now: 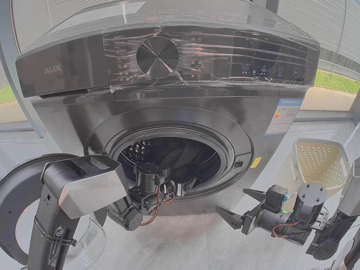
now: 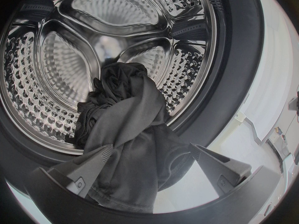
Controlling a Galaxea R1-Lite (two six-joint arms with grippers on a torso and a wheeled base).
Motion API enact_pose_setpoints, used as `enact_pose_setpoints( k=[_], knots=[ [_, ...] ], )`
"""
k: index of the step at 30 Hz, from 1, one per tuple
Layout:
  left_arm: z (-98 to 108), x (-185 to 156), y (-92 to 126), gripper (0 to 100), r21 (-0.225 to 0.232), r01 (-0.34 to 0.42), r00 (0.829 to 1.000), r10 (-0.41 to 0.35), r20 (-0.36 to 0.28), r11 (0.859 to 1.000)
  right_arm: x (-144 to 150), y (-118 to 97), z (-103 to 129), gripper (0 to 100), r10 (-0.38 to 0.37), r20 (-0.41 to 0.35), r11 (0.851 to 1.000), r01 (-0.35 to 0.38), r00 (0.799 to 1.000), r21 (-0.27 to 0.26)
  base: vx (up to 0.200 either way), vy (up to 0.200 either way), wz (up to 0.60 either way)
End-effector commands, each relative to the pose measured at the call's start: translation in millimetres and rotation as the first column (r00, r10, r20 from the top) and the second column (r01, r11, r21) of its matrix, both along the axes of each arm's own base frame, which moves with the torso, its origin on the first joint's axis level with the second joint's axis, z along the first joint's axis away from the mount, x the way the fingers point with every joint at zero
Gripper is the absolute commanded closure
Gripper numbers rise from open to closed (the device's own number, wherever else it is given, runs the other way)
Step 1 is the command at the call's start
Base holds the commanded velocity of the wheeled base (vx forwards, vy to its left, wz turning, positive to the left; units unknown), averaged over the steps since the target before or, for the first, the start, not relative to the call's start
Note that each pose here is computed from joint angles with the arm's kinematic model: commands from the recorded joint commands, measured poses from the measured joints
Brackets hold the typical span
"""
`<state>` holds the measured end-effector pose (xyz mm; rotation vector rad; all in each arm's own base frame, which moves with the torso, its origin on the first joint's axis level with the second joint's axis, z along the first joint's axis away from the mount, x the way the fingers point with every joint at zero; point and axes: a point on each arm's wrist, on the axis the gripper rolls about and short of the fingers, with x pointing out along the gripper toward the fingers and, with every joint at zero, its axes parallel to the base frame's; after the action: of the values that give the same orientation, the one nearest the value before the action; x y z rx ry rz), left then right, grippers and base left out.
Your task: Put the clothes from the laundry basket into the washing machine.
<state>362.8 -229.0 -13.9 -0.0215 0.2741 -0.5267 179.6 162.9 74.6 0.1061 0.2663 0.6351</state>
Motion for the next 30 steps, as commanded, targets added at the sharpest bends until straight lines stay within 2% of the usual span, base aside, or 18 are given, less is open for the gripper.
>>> enact_pose_setpoints(
  k=[1, 3, 4, 11, 15, 19, 24, 27, 30],
  knots=[
    [-15.8, -1.0, -0.3, 0, 0.019, 0.003, 1.000, -0.002, -0.025, 1.000, -0.3, 0.1, -0.2, 0, 0.001, -0.001, 1.000, -0.001, 1.000, -0.001, 0.000, 0.000, 0.00],
    [-21.6, -0.2, 0.0, 0, 0.022, 0.000, 1.000, 0.001, -0.030, 1.000, -0.3, 0.1, -0.2, 0, 0.001, -0.001, 1.000, -0.001, 1.000, -0.001, 0.000, 0.000, 0.00],
    [-22.7, 0.3, -0.3, 100, 0.022, 0.000, 1.000, 0.001, -0.029, 1.000, -0.3, 0.1, -0.2, 0, 0.001, -0.001, 1.000, -0.001, 1.000, -0.001, 0.000, 0.000, 0.00],
    [-18.4, 9.7, -2.0, 100, 0.003, -0.018, 1.000, 0.018, 0.008, 1.000, -0.4, 0.1, 0.2, 0, 0.001, 0.000, 1.000, -0.001, 1.000, 0.001, 0.000, 0.000, 0.00],
    [-2.3, 26.7, -1.2, 100, -0.037, -0.063, 0.995, 0.065, 0.078, 0.997, -1.9, 2.2, 0.4, 0, 0.011, 0.002, 1.000, -0.011, 1.000, 0.001, 0.000, 0.000, 0.00],
    [12.0, 41.2, -0.6, 100, -0.075, -0.110, 0.982, 0.120, 0.145, 0.991, -2.7, 3.0, 0.4, 0, 0.015, 0.002, 1.000, -0.015, 1.000, 0.001, 0.000, 0.000, 0.00],
    [30.6, 55.5, -2.7, 100, -0.128, -0.120, 0.966, 0.146, 0.213, 0.984, -2.7, 3.0, 0.4, 0, 0.015, 0.002, 1.000, -0.015, 1.000, 0.001, 0.000, 0.000, 0.00],
    [37.1, 69.9, -4.4, 100, -0.167, -0.166, 0.942, 0.206, 0.264, 0.972, -2.6, 3.1, 0.0, 0, 0.015, 0.001, 1.000, -0.015, 1.000, 0.000, 0.000, 0.000, 0.00],
    [39.0, 72.3, -3.9, 100, -0.173, -0.171, 0.938, 0.214, 0.274, 0.970, -2.9, 2.8, 0.2, 0, 0.015, 0.001, 1.000, -0.015, 1.000, 0.000, 0.000, 0.000, 0.00]
  ],
)
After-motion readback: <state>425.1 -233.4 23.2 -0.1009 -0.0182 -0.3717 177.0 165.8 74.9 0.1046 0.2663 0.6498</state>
